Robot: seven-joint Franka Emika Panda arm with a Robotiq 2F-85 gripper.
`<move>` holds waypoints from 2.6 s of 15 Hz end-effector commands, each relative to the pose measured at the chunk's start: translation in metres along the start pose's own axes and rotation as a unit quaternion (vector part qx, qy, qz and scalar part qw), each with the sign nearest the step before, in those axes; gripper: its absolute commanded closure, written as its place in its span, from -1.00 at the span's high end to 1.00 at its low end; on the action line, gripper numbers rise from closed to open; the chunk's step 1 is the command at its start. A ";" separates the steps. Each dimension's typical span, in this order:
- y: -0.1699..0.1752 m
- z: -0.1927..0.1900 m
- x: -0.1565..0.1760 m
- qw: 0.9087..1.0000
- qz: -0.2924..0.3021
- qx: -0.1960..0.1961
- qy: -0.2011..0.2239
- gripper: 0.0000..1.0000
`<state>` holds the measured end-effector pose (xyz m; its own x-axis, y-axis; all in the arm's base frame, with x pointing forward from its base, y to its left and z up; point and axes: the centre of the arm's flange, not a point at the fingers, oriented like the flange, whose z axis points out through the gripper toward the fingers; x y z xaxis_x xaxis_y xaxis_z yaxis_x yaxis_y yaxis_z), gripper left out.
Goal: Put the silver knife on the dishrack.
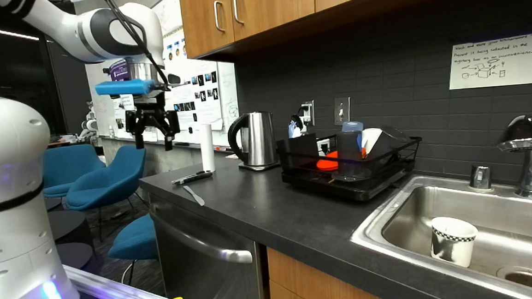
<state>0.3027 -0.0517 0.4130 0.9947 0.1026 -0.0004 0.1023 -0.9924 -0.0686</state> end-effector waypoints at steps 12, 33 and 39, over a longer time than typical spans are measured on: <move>-0.003 0.051 0.076 0.955 -0.294 -0.025 -0.016 1.00; 0.000 0.078 0.085 0.952 -0.304 -0.008 -0.040 1.00; -0.003 0.098 0.102 0.935 -0.350 -0.023 -0.040 1.00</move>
<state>0.3842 -0.0325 0.3240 0.7167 0.6953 -0.0536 0.6931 -0.7187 -0.0558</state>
